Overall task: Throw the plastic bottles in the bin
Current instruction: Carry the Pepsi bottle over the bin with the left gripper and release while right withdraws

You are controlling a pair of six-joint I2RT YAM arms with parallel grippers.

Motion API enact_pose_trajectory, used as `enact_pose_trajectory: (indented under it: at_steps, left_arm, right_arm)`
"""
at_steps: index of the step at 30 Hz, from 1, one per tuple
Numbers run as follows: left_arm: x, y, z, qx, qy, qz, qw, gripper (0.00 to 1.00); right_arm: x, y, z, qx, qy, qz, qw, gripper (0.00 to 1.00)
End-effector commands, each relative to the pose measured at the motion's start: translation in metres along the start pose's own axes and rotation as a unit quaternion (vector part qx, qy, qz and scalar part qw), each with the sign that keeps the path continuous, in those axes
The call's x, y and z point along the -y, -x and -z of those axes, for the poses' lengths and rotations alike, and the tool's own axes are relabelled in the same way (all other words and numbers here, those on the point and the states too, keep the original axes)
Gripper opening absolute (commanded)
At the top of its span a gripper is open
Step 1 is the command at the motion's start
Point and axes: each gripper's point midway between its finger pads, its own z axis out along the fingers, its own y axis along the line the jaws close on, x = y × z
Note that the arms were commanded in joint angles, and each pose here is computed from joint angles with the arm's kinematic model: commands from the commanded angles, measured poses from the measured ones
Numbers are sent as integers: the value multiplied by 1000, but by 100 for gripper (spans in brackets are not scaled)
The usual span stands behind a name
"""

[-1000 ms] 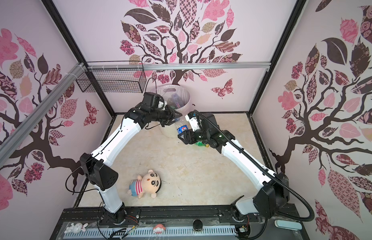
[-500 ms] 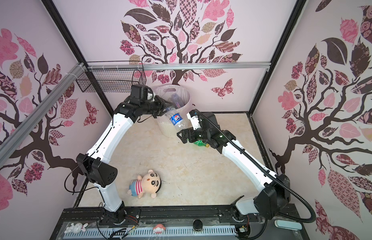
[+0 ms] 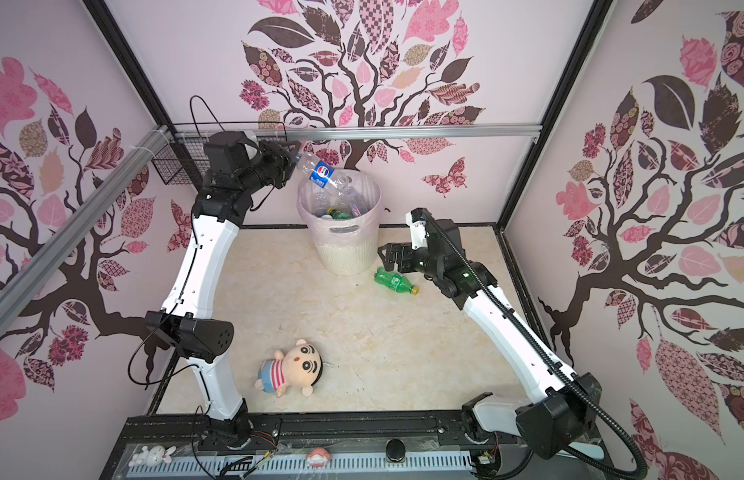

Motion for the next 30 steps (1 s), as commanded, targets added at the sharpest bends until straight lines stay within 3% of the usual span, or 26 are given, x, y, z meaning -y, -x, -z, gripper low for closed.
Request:
enact_pose_trajectory:
  at_steps: [1, 4, 8, 12, 16, 30]
  left_arm:
    - [11, 22, -8, 53, -24, -10, 998, 16]
    - [-18, 16, -29, 48, 5, -3, 999, 17]
    - [-58, 4, -53, 37, 48, -2, 998, 27]
    - [-106, -13, -67, 7, 121, 10, 993, 49]
    - [-107, -23, -68, -14, 121, 13, 992, 95]
    - [-38, -65, -13, -51, 97, -52, 993, 97]
  right_arm:
    - [-2, 4, 8, 7, -2, -2, 1000, 99]
    - [-3, 5, 8, 5, 0, 1, 1000, 99]
    - [-2, 1, 8, -3, -2, 4, 1000, 100]
    - [-2, -1, 8, -7, 0, 8, 1000, 99]
    - [-3, -2, 6, -11, 5, 10, 1000, 99]
    - [-2, -11, 6, -12, 11, -22, 1000, 100]
